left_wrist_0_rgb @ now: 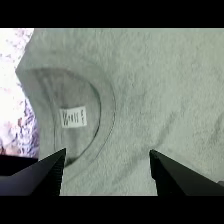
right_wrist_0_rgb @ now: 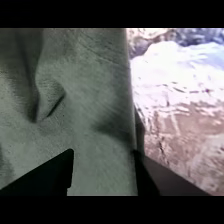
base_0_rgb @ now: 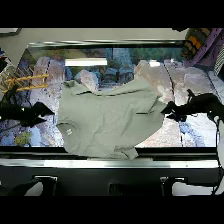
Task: Fold the clothes and pants, and hang the long-sleeved shirts on hangers.
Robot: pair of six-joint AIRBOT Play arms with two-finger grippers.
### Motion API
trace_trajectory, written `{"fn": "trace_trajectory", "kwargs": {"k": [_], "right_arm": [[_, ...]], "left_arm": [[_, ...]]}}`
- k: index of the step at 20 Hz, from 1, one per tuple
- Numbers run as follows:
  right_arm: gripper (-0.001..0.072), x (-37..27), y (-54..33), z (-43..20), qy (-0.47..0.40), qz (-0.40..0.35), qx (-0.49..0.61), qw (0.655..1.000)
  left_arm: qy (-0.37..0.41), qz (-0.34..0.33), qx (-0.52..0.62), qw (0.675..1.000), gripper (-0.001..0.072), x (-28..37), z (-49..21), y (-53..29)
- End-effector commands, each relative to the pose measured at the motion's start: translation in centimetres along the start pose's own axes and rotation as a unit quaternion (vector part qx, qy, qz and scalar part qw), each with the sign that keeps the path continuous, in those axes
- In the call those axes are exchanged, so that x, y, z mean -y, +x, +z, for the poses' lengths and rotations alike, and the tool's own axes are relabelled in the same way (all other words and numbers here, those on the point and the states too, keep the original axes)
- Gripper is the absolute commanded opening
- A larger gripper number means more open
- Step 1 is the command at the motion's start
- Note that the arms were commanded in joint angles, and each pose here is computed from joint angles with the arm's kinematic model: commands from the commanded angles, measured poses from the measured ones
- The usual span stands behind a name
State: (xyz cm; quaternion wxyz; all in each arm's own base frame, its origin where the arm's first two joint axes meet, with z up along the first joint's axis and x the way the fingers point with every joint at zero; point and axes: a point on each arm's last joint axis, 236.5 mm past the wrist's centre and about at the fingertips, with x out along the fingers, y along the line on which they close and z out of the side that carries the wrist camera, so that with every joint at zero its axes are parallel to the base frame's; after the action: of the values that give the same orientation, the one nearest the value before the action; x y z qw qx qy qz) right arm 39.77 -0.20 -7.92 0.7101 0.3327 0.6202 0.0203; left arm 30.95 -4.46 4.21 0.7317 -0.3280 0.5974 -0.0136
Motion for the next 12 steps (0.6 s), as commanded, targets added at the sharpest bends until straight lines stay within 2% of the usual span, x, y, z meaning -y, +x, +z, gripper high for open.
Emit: {"fn": "trace_trajectory", "kwargs": {"k": [1, 2, 3, 4, 5, 12], "right_arm": [[0.0385, 0.1, 3.4, -0.6, -0.008, -0.033, -0.003, 0.999], [0.0349, 0.7, 3.7, -0.7, -0.008, -0.049, -0.007, 0.999], [0.0268, 1.0, 3.7, -0.8, -0.010, -0.056, -0.008, 0.998], [0.0111, 0.9, 3.5, -0.7, -0.011, -0.055, -0.005, 0.998], [0.0036, 0.7, 3.1, -0.6, -0.017, -0.053, 0.000, 0.998], [0.0032, -2.7, -2.1, -1.2, -0.047, -0.035, 0.031, 0.998]], "left_arm": [[-0.044, 0.004, -0.017, 0.999, 0.0612, -1.9, -5.7, 0.3], [-0.050, 0.002, -0.021, 0.998, 0.0613, -2.1, -6.7, 0.3], [-0.053, -0.008, -0.028, 0.998, 0.0612, -1.9, -7.8, 0.5], [-0.058, -0.021, -0.035, 0.997, 0.0612, -1.6, -8.6, 0.7], [-0.065, -0.034, -0.043, 0.996, 0.0612, -1.3, -9.3, 1.0], [-0.087, -0.052, -0.127, 0.987, 0.0612, -0.7, -15.8, 6.7]]}}
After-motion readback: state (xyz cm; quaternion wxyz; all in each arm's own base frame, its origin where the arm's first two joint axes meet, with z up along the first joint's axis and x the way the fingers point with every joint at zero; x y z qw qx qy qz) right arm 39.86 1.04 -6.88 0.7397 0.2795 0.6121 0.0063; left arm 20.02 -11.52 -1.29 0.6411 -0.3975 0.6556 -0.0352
